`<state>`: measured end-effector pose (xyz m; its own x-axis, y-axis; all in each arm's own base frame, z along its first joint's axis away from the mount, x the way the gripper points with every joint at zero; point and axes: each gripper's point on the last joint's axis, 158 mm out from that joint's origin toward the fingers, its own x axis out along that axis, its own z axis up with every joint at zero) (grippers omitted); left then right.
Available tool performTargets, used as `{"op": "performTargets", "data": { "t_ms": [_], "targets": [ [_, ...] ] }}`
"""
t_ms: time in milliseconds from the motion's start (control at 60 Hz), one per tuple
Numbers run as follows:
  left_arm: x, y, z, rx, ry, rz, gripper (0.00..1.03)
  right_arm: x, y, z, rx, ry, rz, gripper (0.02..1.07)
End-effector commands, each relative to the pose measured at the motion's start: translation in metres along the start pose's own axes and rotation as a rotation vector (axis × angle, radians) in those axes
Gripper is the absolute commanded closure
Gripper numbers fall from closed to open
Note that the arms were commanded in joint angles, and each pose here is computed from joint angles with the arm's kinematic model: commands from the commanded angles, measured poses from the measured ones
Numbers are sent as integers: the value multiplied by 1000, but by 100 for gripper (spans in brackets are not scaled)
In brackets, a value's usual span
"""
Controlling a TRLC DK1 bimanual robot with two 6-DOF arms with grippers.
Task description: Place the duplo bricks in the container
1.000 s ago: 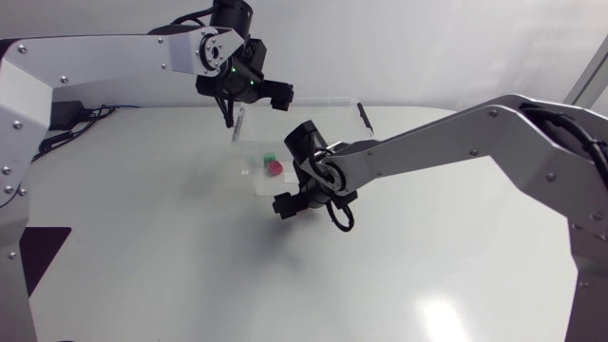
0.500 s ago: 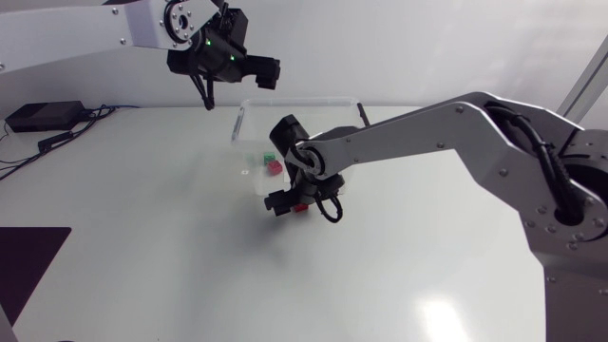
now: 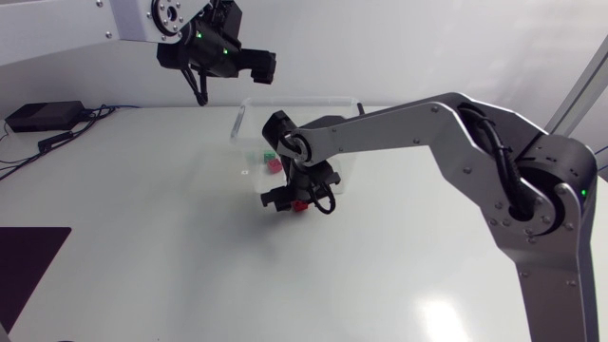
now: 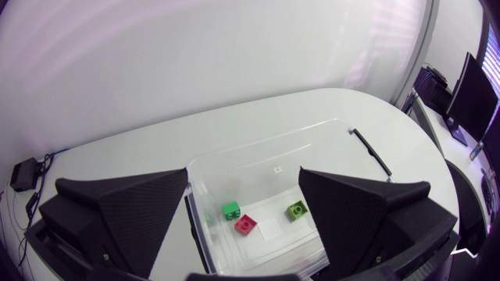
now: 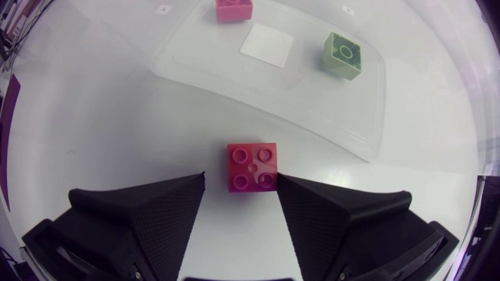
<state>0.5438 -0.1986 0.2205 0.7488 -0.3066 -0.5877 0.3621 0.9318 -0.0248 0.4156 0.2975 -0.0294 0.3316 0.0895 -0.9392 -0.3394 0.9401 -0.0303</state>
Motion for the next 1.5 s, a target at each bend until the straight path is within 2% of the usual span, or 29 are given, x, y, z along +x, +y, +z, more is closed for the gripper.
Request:
{"op": "performTargets", "data": {
  "t_ms": [0,250,533,617,783,867,917,1167,1333,1483],
  "targets": [
    [-8,3,-6,-3,13,-2,4,12,-4,-3,44,35,-3,47],
    [-11,7,-9,-7,17,-3,4,15,-5,-4,77,91,11,48],
    [-18,4,-11,-9,17,-17,5,20,-6,-7,99,156,-9,53],
    [-20,2,-11,-9,16,-24,5,22,-5,-10,101,176,-3,58],
    [-24,-1,-13,-6,18,-29,5,24,-5,-11,109,208,7,59],
    [-25,-2,-14,-5,19,-30,5,25,-4,-11,109,209,6,60],
    [-26,-2,-16,-5,22,-30,5,26,-4,-10,111,202,5,67],
    [-28,-4,-22,-2,32,-33,5,23,-4,-17,117,190,8,67],
    [-34,-5,-17,-1,18,-33,5,-11,-4,-28,102,132,15,67],
    [-36,-6,-16,0,13,-35,5,-85,-4,-17,100,4,61,67]
  ]
}}
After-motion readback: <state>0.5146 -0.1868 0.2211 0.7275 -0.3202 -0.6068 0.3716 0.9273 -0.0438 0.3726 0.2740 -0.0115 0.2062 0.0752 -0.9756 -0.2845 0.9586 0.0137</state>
